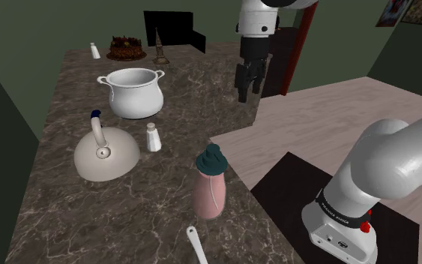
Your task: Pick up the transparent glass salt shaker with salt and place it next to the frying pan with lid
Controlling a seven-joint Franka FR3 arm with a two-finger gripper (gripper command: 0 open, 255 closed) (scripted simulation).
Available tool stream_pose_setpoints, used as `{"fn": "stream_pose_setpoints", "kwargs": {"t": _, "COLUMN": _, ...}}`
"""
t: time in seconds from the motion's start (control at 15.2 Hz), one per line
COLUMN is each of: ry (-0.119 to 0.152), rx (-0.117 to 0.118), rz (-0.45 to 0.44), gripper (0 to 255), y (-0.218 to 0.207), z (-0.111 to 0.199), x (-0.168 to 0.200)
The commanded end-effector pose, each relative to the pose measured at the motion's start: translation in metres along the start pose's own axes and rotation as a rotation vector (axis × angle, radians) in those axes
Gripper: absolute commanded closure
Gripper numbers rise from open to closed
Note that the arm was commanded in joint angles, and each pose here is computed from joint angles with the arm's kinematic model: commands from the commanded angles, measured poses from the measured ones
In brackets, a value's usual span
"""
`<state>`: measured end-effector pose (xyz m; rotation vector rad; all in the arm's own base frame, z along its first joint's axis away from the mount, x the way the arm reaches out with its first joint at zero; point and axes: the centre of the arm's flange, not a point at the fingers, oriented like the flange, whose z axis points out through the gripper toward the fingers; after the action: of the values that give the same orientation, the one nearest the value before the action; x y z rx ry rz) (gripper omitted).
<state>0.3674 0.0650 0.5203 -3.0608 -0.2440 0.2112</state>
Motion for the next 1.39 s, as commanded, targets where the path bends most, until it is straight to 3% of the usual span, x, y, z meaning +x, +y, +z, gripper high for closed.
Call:
{"fn": "stream_pose_setpoints", "kwargs": {"t": 0.0, "ry": 0.002, "rx": 0.001, "rz": 0.001, "gripper": 0, "y": -0.008, "z": 0.009, "x": 0.024}}
{"fn": "stream_pose_setpoints", "kwargs": {"t": 1.32, "ry": 0.009, "rx": 0.003, "rz": 0.005, "gripper": 0, "y": -0.128, "z": 0.082, "x": 0.246}}
